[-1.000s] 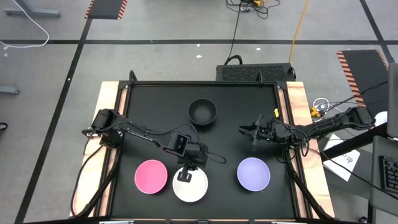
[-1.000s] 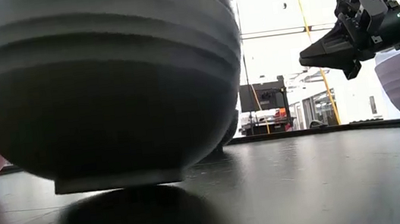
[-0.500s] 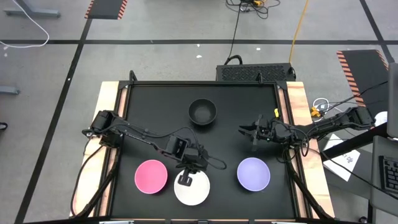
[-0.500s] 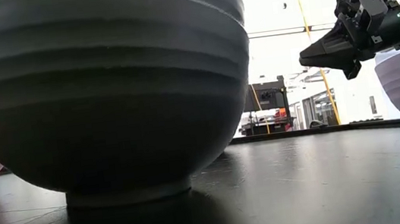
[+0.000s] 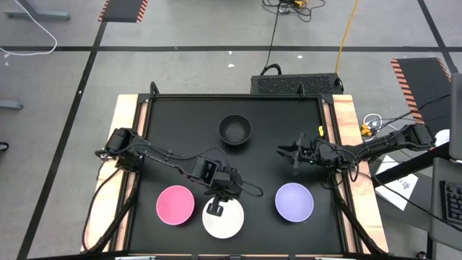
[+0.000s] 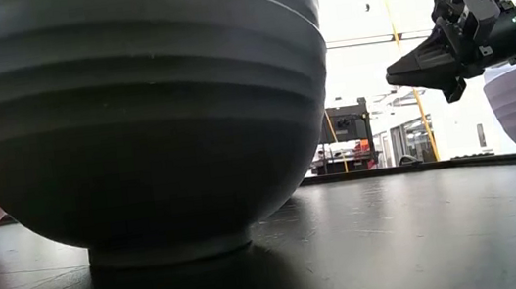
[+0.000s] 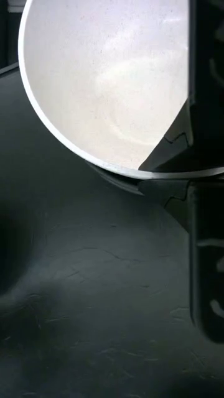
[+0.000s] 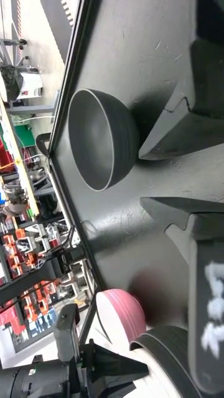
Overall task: Nest bowls inside each other
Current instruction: Stack the white bowl on top of the stacked black bowl
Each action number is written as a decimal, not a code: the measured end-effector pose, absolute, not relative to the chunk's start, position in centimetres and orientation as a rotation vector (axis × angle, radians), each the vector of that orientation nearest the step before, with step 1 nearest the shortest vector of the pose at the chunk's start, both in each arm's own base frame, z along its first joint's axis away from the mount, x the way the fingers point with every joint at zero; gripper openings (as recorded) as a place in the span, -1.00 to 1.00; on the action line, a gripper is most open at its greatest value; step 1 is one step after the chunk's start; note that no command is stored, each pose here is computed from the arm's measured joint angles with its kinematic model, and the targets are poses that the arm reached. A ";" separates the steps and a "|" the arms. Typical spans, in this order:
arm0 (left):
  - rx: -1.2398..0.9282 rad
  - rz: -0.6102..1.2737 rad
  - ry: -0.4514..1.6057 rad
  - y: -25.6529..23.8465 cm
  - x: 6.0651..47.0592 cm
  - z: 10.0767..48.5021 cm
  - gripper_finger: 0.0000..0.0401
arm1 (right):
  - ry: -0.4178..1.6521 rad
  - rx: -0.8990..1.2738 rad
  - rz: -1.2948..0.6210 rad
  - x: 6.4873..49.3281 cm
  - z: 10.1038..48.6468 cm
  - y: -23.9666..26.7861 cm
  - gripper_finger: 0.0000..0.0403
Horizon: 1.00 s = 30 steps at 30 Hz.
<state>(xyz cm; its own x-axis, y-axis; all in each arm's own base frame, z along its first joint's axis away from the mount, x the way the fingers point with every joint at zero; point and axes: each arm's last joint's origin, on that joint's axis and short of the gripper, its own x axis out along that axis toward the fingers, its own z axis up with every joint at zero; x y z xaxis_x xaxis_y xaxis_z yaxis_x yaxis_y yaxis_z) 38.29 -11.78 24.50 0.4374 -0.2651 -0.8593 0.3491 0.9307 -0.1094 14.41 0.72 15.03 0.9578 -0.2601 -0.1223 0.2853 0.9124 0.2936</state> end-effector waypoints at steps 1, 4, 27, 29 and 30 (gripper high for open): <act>0.089 -0.383 1.053 -11.8 38.3 24.5 -0.98 | 0.081 0.315 -0.282 14.4 15.0 0.7 -0.51; 0.084 -0.377 1.064 -11.8 38.2 24.2 -0.98 | 0.081 0.315 -0.281 14.4 15.0 0.7 -0.51; 0.079 -0.377 1.058 -11.7 38.0 22.7 -0.98 | 0.081 0.315 -0.282 14.4 15.0 0.7 -0.51; 0.079 -0.378 1.066 -11.7 37.9 22.7 -0.98 | 0.081 0.315 -0.281 14.4 15.0 0.7 -0.51; 0.078 -0.379 1.069 -11.7 37.9 22.7 -0.98 | 0.081 0.315 -0.281 14.4 15.0 0.7 -0.51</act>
<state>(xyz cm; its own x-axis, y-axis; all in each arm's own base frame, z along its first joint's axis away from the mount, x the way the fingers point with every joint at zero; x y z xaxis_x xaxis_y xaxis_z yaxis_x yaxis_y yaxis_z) 37.90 -11.70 22.67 0.4228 -0.2649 -0.8666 0.3401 0.9328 -0.1192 14.41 0.72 15.04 0.9578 -0.2603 -0.1221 0.2854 0.9122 0.2941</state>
